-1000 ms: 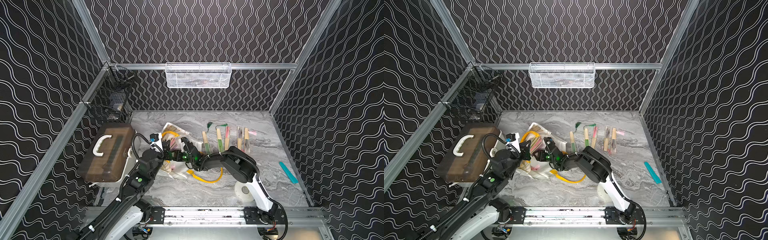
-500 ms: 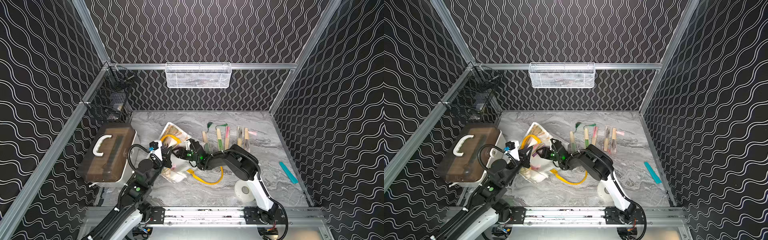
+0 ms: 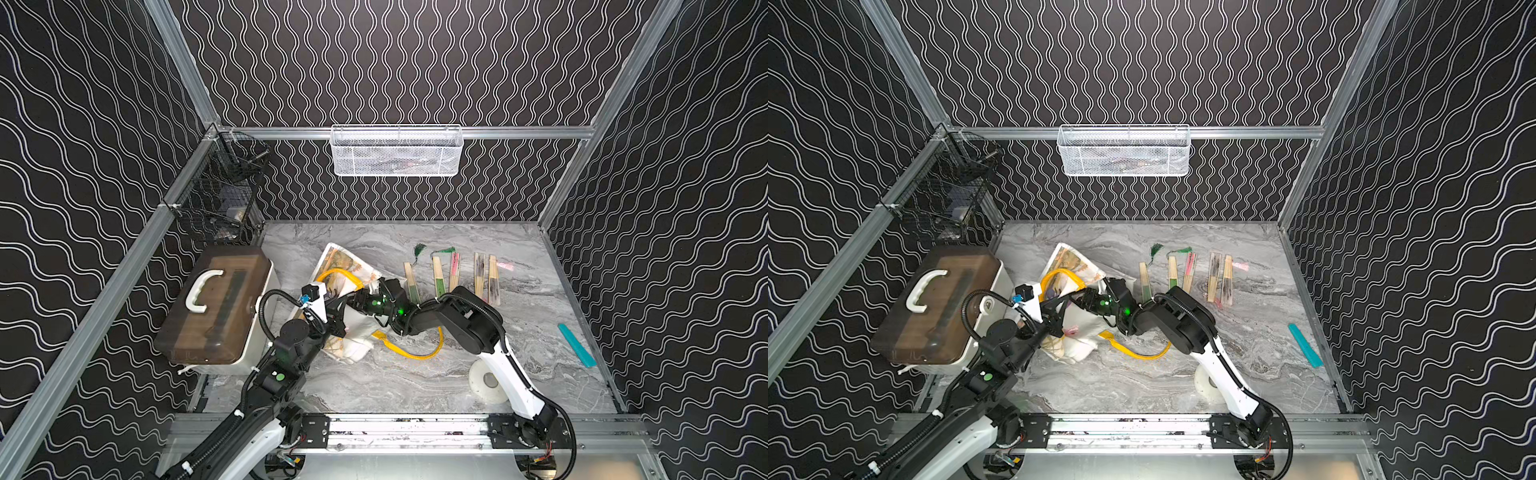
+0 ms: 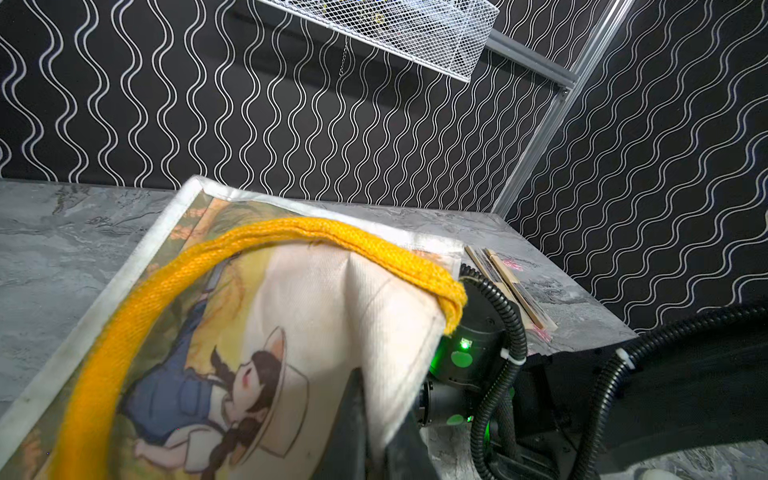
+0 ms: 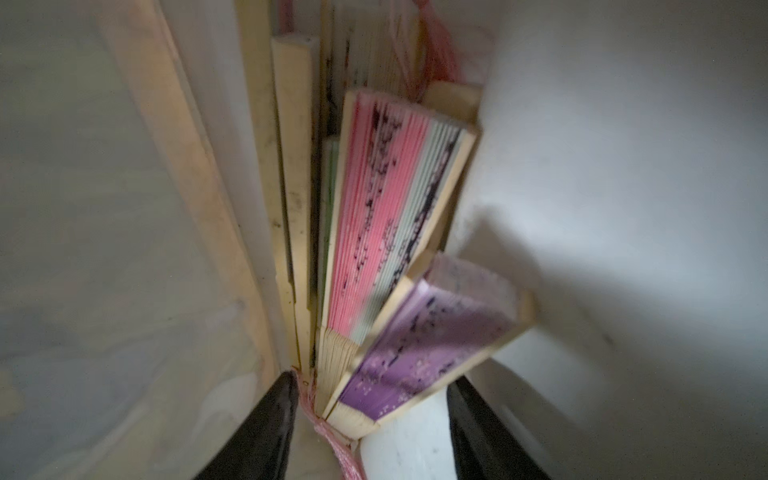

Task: Take out the folding fans from the tote bags
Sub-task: Pick up the folding fan from the canvas bag.

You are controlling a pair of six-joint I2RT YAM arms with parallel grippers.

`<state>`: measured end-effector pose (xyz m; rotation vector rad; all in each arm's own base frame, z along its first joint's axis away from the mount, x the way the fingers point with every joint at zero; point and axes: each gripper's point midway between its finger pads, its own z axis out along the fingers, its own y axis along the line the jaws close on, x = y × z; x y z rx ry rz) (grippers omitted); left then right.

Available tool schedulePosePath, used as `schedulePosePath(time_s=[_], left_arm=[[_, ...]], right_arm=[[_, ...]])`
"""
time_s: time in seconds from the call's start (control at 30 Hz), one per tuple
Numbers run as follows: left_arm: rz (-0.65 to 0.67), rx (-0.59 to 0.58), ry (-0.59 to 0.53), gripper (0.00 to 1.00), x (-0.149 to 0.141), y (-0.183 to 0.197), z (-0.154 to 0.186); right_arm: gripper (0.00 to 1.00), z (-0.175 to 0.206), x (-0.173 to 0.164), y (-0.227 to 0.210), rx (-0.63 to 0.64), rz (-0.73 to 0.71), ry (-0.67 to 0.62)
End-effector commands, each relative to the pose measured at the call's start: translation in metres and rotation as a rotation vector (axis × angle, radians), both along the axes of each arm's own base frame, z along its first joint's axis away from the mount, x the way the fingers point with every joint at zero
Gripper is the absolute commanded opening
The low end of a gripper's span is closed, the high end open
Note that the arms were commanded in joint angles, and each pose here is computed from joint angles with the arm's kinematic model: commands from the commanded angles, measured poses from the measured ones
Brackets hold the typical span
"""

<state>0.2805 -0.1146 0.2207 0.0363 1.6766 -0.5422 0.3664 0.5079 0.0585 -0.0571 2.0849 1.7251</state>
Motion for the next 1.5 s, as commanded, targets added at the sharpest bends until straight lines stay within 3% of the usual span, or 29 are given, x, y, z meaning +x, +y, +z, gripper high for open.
schedulePosePath(time_s=[0.0,0.13,0.23,0.4,0.47,0.8,1.0,1.47], left_arm=[[-0.018,-0.055,-0.037,0.00,0.001,-0.004,0.010],[-0.075,-0.056,-0.058,0.00,0.002,-0.015,0.018],[-0.222,-0.071,-0.066,0.00,0.000,-0.041,0.030],[-0.458,-0.086,-0.141,0.00,-0.015,-0.077,0.062],[-0.476,-0.075,-0.160,0.00,-0.018,-0.079,0.070],[-0.176,-0.039,-0.117,0.00,-0.013,-0.028,0.048],[-0.077,-0.021,-0.085,0.00,-0.008,-0.011,0.039],[0.172,-0.003,0.020,0.00,0.011,0.026,0.029]], right_arm=[[0.59,0.017,-0.005,0.005,0.112,0.054,-0.012],[0.57,-0.004,0.000,0.003,0.079,0.017,0.079],[0.60,-0.028,0.005,-0.005,-0.045,-0.040,0.119],[0.60,-0.030,0.008,-0.009,-0.089,-0.051,0.117],[0.60,-0.034,0.009,-0.011,-0.097,-0.057,0.130],[0.42,-0.034,0.008,-0.014,-0.091,-0.059,0.128],[0.32,-0.022,0.005,-0.018,-0.090,-0.058,0.091],[0.07,0.043,-0.004,-0.036,-0.075,-0.084,-0.090]])
